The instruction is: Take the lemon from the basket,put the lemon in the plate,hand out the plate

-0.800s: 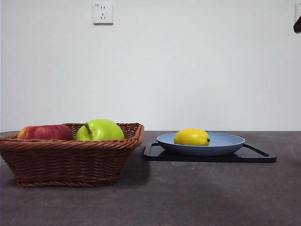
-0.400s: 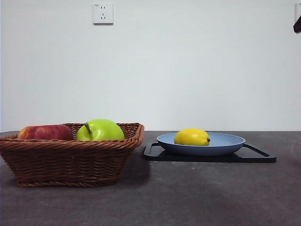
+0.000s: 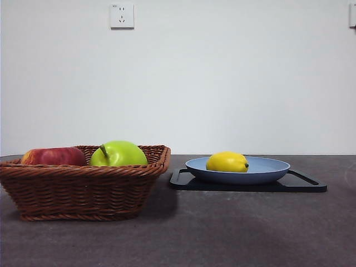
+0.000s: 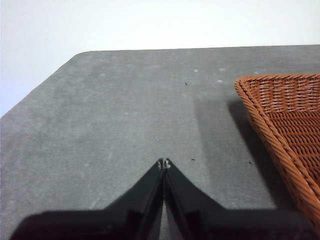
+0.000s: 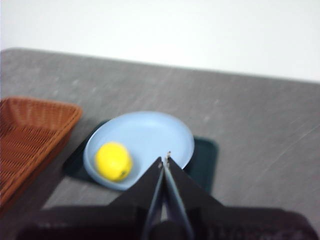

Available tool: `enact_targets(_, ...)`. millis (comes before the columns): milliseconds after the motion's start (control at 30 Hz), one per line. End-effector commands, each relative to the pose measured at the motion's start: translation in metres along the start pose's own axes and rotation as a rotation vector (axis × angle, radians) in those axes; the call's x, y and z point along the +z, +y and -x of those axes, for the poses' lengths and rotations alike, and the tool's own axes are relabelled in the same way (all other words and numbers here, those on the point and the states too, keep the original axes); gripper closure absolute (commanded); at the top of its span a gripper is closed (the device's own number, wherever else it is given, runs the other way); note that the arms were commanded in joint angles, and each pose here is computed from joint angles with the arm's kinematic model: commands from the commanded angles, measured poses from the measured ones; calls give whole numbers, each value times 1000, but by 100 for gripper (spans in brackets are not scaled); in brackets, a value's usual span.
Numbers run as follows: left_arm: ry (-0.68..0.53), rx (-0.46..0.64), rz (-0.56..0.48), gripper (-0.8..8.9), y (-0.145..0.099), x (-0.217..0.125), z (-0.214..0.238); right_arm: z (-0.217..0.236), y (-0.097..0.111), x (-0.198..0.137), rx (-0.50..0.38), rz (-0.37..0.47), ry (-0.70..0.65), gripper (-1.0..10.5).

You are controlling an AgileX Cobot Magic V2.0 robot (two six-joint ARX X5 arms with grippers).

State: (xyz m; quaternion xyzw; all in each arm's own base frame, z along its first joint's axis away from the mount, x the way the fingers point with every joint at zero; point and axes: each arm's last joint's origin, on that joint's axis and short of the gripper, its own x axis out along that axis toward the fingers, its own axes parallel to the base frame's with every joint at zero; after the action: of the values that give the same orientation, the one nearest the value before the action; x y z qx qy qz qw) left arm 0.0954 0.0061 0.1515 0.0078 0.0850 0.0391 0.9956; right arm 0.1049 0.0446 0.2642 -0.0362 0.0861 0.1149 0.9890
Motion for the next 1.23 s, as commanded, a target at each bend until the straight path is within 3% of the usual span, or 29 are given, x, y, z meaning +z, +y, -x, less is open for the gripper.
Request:
enact_targets(33,-3,4,-8,805,0,-2,-1,8,-7,-7,-48,-4,-52,943)
enact_targets(233,-3,4,-8,805,0,-2,-1,15,-18,-47,-47,-48,-106,943)
enact_targets(600,-3,4,-8,805,0,-2,-1,-1,-25,-106,-106,-81,-11,943)
enact_targets(1233,-3,4,-8,805,0,-2,-1,-4,-24,-118,-109,-82,9,943)
